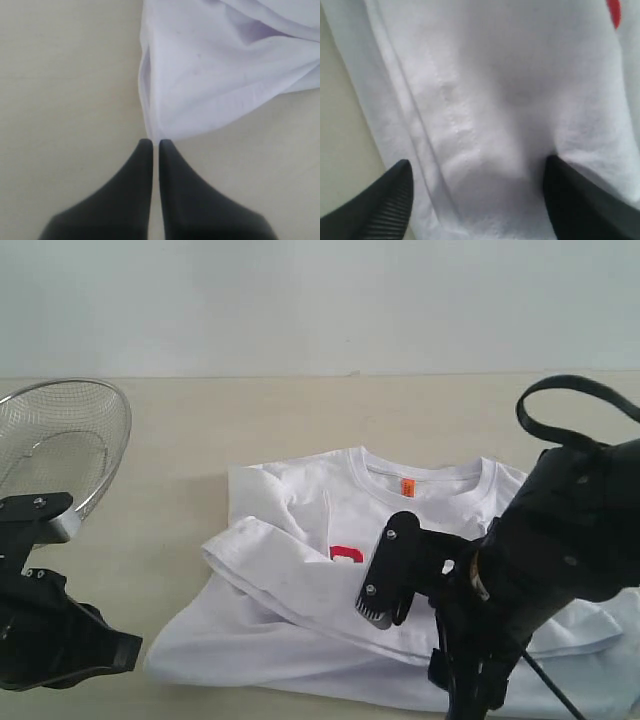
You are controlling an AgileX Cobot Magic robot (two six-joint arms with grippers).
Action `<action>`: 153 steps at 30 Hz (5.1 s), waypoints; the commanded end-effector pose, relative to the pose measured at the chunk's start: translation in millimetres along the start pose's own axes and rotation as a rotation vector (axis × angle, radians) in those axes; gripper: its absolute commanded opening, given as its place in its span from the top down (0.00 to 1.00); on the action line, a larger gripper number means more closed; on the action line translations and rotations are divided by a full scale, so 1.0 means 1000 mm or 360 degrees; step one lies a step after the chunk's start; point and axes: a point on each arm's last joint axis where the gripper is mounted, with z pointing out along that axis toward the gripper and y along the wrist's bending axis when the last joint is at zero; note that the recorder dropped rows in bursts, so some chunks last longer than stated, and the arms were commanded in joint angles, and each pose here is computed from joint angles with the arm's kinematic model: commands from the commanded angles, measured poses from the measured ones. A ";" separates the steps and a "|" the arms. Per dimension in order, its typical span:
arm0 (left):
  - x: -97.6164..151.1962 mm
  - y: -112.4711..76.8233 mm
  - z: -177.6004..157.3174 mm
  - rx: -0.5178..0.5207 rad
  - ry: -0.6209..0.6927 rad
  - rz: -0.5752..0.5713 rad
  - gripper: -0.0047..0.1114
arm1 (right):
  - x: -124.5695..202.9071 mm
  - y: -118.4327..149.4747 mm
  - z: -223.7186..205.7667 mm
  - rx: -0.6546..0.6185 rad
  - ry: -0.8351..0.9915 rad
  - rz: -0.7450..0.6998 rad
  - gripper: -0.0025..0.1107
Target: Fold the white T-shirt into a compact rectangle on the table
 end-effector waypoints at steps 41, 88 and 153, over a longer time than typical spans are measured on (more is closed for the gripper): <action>-0.006 -0.005 -0.004 0.0041 0.0002 0.0081 0.92 | -0.021 -0.027 -0.028 0.0298 -0.0168 0.0215 0.53; -0.009 -0.008 -0.006 0.0069 0.0018 0.0122 0.92 | -0.009 -0.047 -0.021 0.0546 0.0017 0.0520 0.98; -0.010 -0.007 -0.006 0.0054 -0.0012 0.0127 0.92 | 0.025 -0.069 0.012 -0.0052 -0.0040 0.0978 0.75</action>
